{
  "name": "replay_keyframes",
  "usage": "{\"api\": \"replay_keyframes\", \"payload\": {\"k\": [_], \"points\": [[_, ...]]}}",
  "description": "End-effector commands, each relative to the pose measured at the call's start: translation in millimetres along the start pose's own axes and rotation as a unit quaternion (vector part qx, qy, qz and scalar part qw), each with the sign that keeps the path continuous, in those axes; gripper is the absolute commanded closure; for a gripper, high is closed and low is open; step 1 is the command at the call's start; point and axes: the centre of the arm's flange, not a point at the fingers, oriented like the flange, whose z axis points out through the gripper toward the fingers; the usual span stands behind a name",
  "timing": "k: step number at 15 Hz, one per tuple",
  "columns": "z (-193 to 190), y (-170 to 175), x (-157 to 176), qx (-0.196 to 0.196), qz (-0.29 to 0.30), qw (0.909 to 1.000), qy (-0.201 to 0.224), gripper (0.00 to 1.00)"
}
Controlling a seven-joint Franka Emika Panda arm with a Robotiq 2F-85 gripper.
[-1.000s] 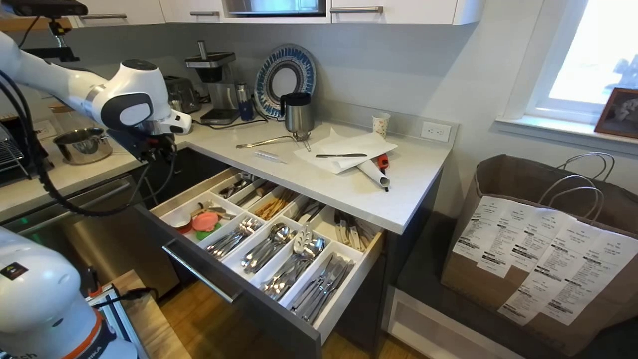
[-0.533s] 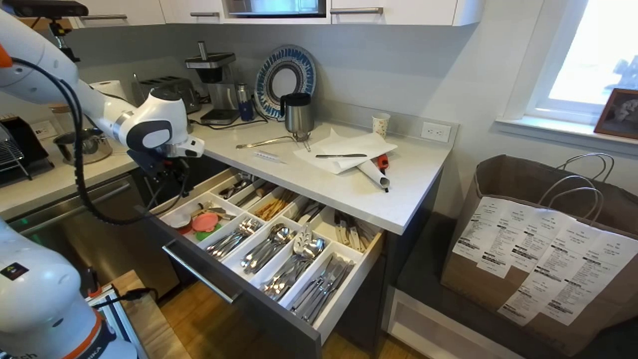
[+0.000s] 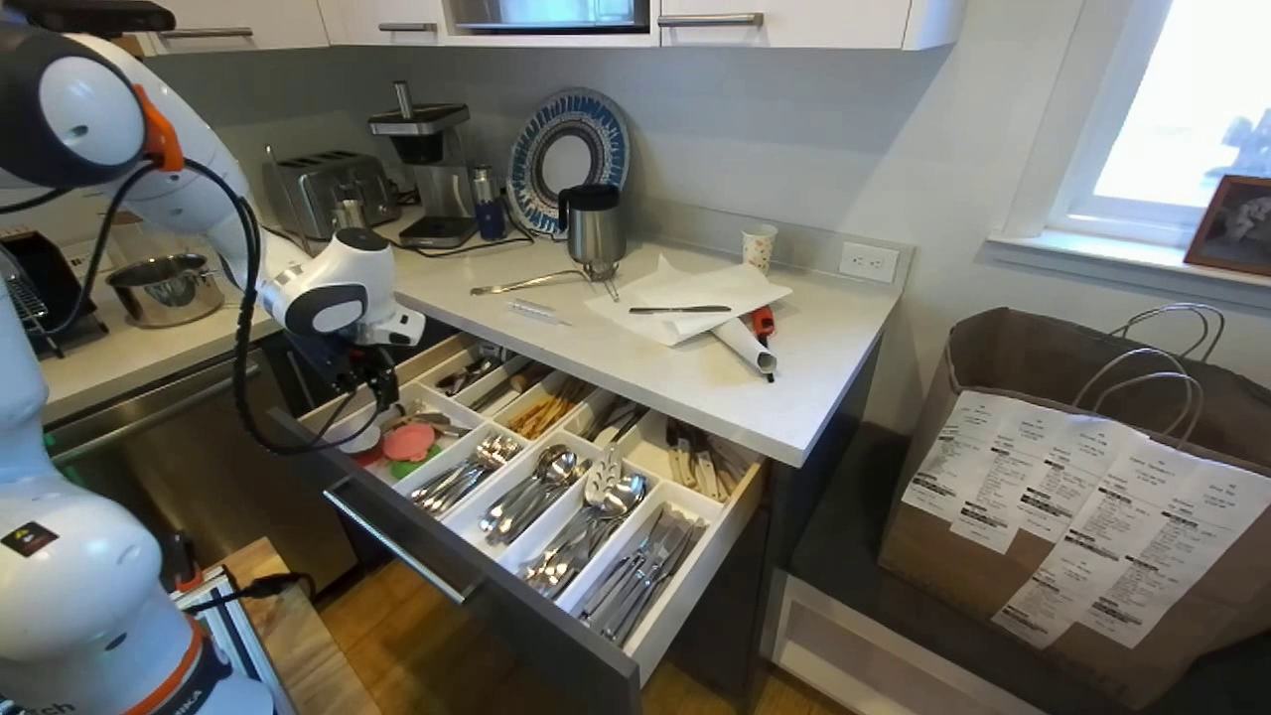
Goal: Remove the syringe from the drawer and then put it on the counter
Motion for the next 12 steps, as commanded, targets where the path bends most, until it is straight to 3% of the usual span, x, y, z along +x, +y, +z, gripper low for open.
{"api": "replay_keyframes", "payload": {"k": [1, 2, 12], "points": [[32, -1, 16, -0.004, -0.002, 1.0000, 0.009, 0.00], [14, 0, 6, 0.000, 0.000, 1.0000, 0.004, 0.00], [27, 4, 19, 0.004, 0.000, 1.0000, 0.003, 0.00]]}}
